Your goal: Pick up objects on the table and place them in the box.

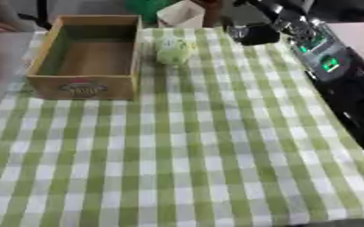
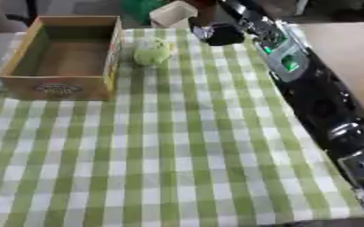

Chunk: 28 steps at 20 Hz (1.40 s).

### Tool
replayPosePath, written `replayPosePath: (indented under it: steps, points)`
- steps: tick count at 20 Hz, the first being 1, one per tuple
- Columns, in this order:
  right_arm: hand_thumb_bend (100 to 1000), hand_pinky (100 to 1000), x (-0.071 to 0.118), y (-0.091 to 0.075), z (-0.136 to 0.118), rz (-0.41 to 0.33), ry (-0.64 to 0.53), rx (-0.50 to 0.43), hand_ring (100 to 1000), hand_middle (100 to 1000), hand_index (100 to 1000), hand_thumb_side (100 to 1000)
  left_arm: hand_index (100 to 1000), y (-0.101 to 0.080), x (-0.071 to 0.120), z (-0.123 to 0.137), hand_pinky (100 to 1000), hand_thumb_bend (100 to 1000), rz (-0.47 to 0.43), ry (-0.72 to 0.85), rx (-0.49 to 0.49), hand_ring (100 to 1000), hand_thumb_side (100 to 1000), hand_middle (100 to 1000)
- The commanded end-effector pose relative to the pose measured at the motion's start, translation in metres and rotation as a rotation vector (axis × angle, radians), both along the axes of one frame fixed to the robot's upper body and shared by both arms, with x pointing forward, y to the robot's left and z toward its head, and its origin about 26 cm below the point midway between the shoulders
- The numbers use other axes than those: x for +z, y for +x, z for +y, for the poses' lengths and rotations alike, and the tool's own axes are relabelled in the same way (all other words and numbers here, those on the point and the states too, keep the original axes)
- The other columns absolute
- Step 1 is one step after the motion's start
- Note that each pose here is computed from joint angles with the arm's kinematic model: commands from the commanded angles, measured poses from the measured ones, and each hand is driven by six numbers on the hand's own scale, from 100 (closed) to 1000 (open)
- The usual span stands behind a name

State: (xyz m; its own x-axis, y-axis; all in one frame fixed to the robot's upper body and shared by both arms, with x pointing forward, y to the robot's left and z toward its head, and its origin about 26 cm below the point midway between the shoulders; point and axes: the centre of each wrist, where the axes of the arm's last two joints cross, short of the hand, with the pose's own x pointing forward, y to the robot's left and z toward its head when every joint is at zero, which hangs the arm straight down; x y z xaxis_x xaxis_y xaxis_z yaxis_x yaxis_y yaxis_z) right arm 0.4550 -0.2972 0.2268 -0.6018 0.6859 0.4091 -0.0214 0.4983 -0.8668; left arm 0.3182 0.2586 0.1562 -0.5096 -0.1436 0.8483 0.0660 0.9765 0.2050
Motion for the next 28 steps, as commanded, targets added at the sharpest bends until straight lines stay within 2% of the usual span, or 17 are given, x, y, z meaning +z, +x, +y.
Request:
replayPosePath:
  steps: [1,7,11,18,20,25,28]
  points:
    - [100,850,-0.005,0.015,0.002,0.012,-0.031,-0.035,948,899,951,204,522,-0.001,0.007,0.001,487,158,-0.024,0.02,-0.015,761,415,709]
    - [100,856,-0.033,0.036,0.017,0.054,-0.05,-0.116,953,904,954,200,522,-0.001,0.009,-0.003,487,156,-0.029,0.024,-0.038,761,411,708]
    - [100,870,-0.042,0.043,0.026,0.04,-0.058,-0.159,970,918,960,201,522,0.0,0.01,-0.004,487,154,-0.035,0.026,-0.051,761,409,708]
    - [100,890,-0.05,0.048,0.041,0.024,-0.077,-0.195,988,936,968,200,522,0.0,0.011,-0.006,487,154,-0.038,0.026,-0.063,761,409,708]
    - [100,892,-0.053,0.048,0.044,0.033,-0.09,-0.199,991,936,970,204,522,0.0,0.012,-0.007,487,154,-0.04,0.026,-0.065,761,408,708]
    - [100,899,-0.062,0.048,0.049,0.075,-0.135,-0.196,994,952,984,294,522,0.0,0.012,-0.007,487,153,-0.042,0.025,-0.068,762,408,708]
    - [100,890,-0.065,0.048,0.052,0.099,-0.195,-0.202,982,944,987,279,522,0.0,0.012,-0.008,487,154,-0.042,0.025,-0.071,762,408,708]
